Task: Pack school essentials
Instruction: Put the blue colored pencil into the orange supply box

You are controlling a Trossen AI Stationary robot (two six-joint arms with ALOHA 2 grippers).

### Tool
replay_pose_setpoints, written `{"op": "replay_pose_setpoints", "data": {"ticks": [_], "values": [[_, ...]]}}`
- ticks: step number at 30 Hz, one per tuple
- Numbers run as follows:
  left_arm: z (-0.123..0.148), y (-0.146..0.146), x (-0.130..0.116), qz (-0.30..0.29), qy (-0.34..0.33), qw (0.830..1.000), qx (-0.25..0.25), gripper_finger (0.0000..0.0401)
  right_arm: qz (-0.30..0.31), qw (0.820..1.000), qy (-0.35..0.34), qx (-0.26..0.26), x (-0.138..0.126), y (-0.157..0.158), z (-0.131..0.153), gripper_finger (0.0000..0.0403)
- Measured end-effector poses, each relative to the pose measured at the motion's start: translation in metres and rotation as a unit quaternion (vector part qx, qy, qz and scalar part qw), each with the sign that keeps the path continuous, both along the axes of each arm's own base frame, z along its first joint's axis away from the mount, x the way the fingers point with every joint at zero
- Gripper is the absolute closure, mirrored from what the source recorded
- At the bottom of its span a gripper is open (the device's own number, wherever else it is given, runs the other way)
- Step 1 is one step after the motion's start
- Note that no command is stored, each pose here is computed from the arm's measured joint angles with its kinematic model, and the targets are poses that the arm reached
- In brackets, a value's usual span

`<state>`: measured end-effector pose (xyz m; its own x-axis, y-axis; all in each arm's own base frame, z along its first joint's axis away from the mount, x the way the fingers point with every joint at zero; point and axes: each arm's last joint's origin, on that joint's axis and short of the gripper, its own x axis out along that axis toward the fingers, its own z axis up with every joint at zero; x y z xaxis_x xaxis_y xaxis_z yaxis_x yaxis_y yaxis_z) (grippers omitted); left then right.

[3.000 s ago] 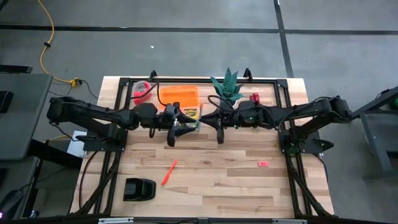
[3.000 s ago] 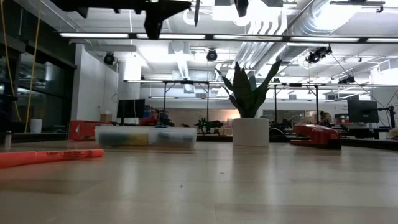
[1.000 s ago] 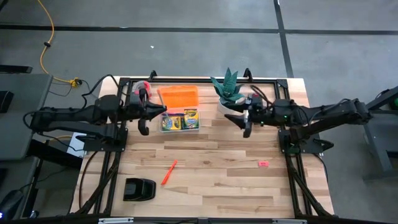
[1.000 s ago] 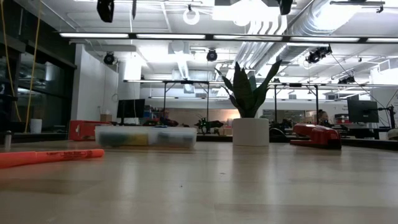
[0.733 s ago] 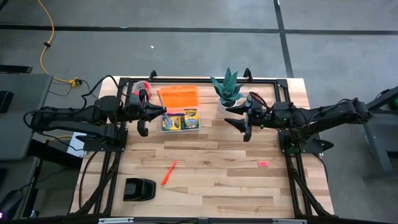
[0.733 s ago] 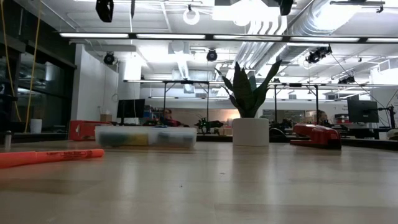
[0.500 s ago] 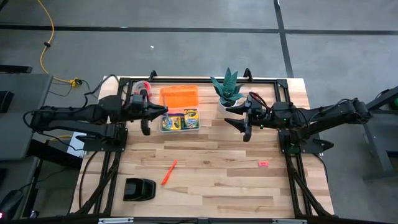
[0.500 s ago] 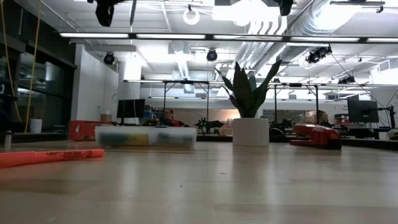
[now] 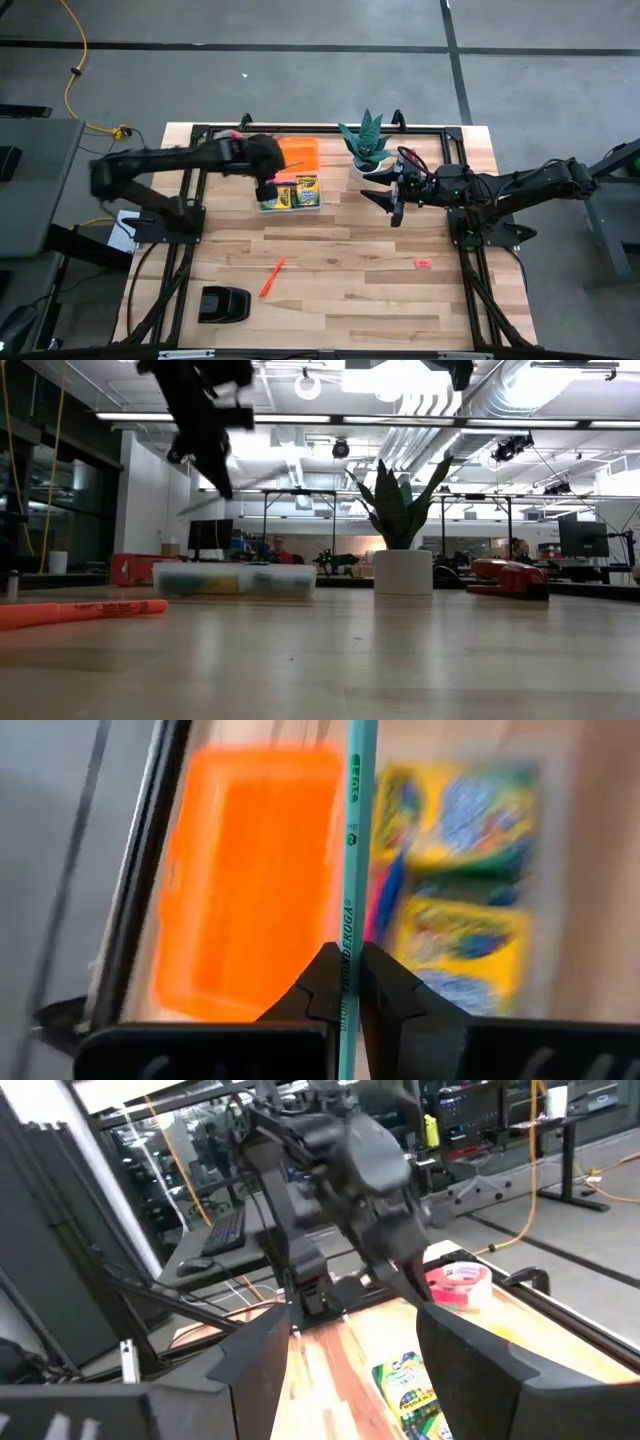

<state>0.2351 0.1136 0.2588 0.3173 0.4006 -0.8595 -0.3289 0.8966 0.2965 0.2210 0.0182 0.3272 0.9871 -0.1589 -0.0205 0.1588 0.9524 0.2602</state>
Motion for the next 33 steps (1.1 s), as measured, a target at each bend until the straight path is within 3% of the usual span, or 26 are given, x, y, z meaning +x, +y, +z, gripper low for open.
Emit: {"op": "replay_pose_setpoints", "data": {"ticks": [5, 14, 26, 33], "values": [[-0.035, 0.020, 0.022, -0.033, 0.092, 0.995, -0.015, 0.0401, -0.004, 1.000, 0.001, 0.010, 0.000, 0.000, 0.000, 0.0190], [-0.073, 0.029, 0.043, -0.051, 0.120, 0.991, -0.035, 0.0401, -0.005, 1.000, 0.009, 0.021, 0.000, 0.000, -0.003, 0.0190], [-0.080, 0.039, 0.040, -0.034, 0.132, 0.990, -0.038, 0.0400, -0.005, 1.000, 0.010, 0.022, 0.000, 0.000, -0.003, 0.0190], [-0.080, 0.039, 0.039, -0.035, 0.132, 0.990, -0.044, 0.0371, -0.005, 1.000, 0.012, 0.022, 0.000, 0.000, -0.003, 0.0190]]}}
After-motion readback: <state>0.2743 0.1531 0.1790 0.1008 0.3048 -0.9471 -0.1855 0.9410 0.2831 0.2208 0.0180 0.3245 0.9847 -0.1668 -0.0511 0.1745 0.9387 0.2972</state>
